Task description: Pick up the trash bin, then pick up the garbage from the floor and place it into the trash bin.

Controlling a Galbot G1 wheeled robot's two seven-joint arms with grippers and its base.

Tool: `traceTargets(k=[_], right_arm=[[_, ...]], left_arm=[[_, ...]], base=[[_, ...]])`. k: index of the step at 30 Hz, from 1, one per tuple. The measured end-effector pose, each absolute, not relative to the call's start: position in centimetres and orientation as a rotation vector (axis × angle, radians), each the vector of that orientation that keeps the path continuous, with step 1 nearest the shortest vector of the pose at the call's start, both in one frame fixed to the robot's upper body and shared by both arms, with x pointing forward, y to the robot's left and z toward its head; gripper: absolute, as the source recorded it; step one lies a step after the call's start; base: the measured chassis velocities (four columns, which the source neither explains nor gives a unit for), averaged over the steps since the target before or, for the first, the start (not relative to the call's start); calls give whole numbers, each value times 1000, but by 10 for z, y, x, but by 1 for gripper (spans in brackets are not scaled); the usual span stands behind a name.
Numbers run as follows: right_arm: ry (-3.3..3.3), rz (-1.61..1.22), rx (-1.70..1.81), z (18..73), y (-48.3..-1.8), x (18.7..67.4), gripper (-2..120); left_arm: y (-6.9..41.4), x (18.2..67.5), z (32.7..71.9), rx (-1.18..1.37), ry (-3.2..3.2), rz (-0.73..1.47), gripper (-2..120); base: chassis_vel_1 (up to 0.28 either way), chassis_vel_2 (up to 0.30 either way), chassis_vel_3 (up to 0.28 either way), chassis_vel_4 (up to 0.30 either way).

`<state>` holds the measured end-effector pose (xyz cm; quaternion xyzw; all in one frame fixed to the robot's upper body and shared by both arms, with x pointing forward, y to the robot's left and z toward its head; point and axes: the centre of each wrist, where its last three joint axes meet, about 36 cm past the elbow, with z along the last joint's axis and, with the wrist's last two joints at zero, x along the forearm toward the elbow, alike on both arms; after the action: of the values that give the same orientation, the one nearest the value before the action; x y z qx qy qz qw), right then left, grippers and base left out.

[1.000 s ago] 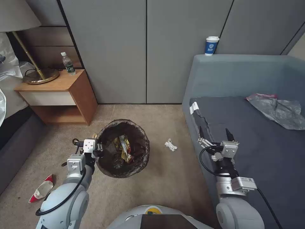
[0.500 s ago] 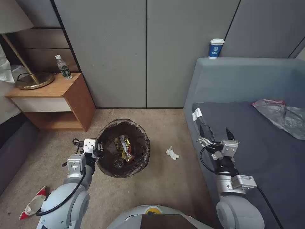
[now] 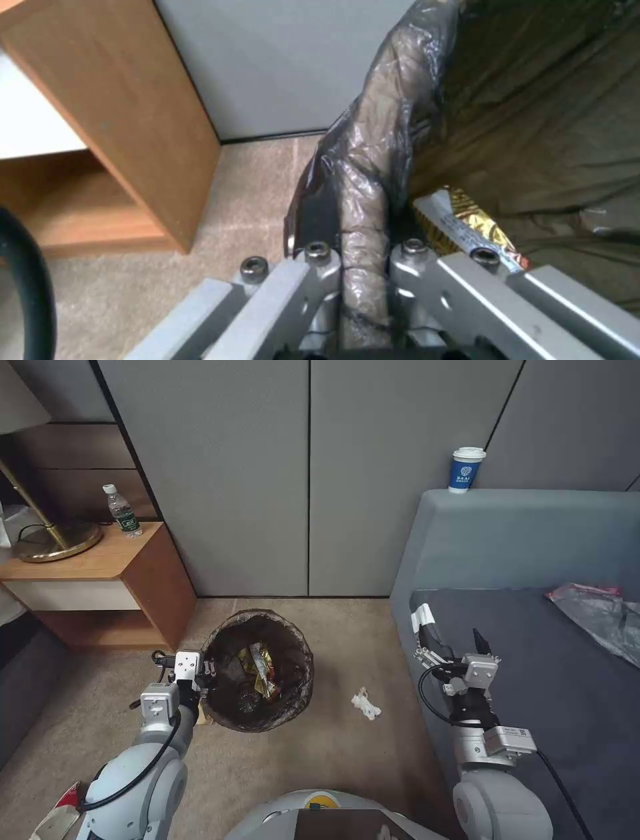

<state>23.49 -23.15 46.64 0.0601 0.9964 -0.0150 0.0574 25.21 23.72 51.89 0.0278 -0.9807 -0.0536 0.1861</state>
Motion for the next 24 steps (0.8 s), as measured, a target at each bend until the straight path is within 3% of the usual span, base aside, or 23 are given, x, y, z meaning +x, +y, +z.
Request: traceTargets(k=[10, 24], right_arm=[[3206, -83, 22, 487, -245, 247, 100], [3489, -205, -630, 462, -247, 284, 100]], left_arm=[[237, 250, 521, 74, -2766, -153, 2], [237, 248, 526, 71, -2773, -153, 2]], base=[[-42, 47, 47, -34], [0, 0, 0, 0]])
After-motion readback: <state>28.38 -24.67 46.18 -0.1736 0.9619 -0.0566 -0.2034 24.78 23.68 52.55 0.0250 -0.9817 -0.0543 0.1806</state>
